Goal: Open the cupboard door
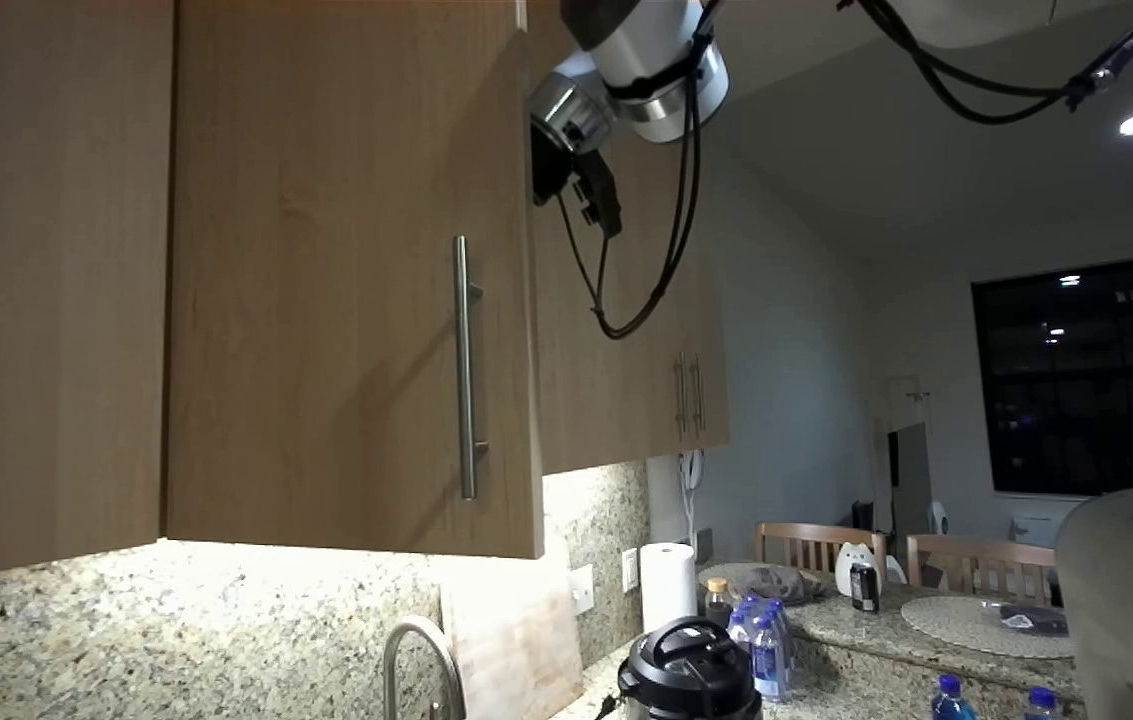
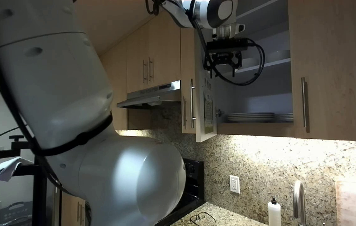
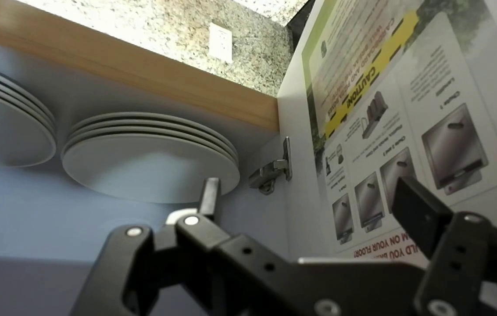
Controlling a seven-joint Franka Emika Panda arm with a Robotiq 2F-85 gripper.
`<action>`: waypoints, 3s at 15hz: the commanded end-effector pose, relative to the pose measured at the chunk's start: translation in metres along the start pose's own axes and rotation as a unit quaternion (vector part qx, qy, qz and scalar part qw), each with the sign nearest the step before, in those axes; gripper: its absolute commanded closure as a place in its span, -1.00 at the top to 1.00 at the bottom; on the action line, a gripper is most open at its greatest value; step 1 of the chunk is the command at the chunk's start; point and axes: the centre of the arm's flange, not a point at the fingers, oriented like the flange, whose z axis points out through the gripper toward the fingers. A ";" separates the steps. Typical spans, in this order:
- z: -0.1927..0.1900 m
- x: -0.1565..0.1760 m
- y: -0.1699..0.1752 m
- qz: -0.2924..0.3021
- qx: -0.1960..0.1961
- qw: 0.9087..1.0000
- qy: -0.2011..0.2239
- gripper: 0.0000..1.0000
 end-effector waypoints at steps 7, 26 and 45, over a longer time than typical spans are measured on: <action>0.009 0.003 -0.018 -0.039 0.033 0.999 0.001 1.00; 0.034 0.029 -0.048 -0.063 0.043 0.997 -0.013 1.00; 0.060 0.053 -0.063 -0.080 0.050 0.995 -0.025 1.00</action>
